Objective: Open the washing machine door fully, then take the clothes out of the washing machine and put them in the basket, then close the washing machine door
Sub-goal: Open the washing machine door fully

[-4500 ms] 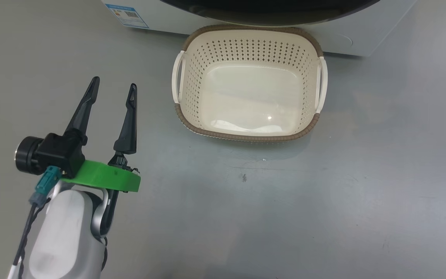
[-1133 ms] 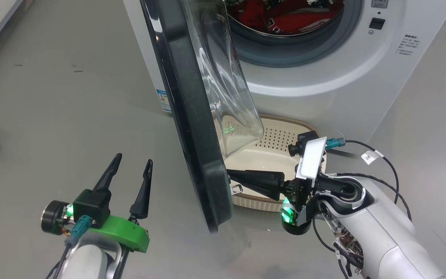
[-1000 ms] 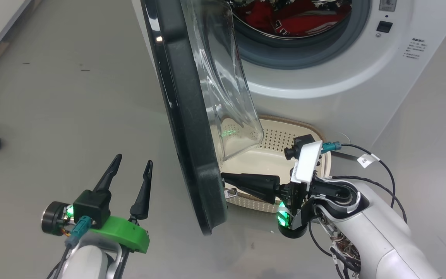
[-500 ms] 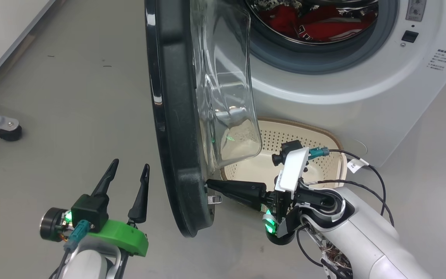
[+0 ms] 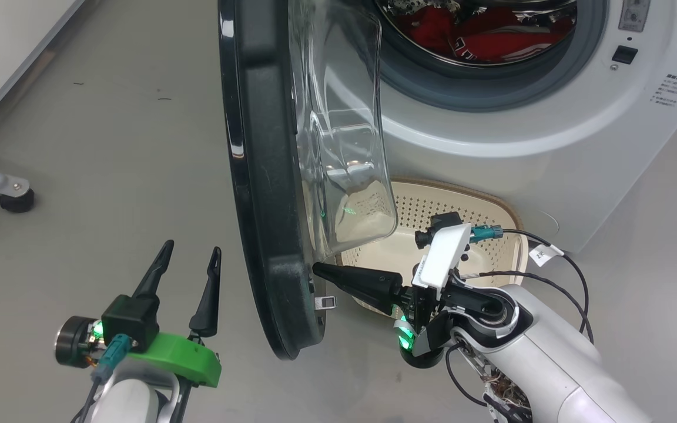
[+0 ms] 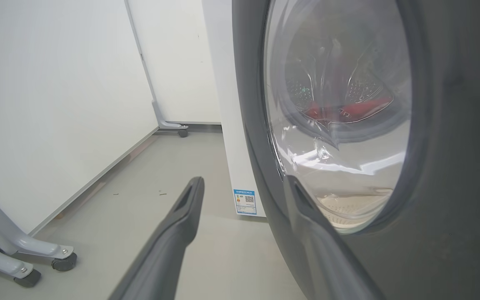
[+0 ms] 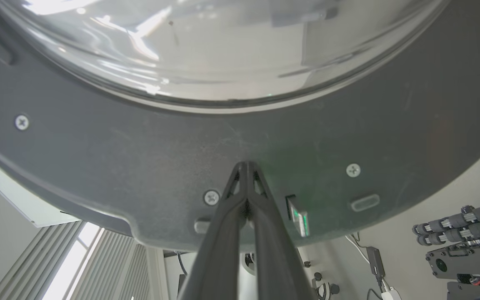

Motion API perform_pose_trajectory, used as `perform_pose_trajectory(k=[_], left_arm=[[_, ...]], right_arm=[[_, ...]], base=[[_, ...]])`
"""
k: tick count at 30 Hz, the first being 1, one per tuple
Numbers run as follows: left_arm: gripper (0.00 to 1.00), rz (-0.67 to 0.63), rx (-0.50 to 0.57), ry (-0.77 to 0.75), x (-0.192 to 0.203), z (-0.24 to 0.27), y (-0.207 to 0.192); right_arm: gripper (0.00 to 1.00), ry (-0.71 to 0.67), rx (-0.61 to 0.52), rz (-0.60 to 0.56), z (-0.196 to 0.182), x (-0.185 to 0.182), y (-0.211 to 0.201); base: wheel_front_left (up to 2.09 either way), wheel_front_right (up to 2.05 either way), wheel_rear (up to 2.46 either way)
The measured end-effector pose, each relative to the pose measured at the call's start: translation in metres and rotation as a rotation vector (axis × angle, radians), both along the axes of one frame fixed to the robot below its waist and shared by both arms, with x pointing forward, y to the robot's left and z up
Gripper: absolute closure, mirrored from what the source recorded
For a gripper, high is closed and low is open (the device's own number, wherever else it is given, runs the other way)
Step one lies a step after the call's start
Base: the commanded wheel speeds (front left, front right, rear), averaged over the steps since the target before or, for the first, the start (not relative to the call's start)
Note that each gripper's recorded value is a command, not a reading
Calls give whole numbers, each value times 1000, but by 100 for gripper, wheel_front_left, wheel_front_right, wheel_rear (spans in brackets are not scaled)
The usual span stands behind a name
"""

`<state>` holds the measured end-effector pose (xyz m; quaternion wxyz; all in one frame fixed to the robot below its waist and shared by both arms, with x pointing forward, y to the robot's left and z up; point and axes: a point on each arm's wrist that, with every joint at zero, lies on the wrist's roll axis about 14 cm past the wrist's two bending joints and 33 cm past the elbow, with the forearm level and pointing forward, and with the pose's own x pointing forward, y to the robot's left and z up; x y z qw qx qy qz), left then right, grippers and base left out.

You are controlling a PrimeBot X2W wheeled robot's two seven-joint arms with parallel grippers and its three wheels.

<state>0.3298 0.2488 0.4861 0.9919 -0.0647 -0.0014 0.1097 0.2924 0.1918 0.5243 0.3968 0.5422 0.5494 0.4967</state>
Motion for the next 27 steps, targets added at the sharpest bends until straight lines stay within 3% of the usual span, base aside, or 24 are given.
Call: perform_pose_trajectory(k=[6,13,16,17,22,27], left_arm=[[0,20,3,-6,1,2,5],[0,19,3,-13,3,4,5],[0,16,0,-14,2,4,4],[0,15,-1,-12,2,3,3],[0,7,-7,-8,-1,0,0],[0,2,-11,-10,-2,0,-2]], right_arm=[[100,12,12,-81,4,18,-3],[100,-27,56,-292,23,66,-23],[44,-68,28,-400,20,85,-41],[0,-85,9,-433,16,90,-49],[0,-164,-71,-600,4,110,-82],[0,-360,-267,-727,-30,118,-119]], base=[[0,0,0],[0,0,0],[0,0,0],[0,0,0],[0,0,0],[0,0,0]])
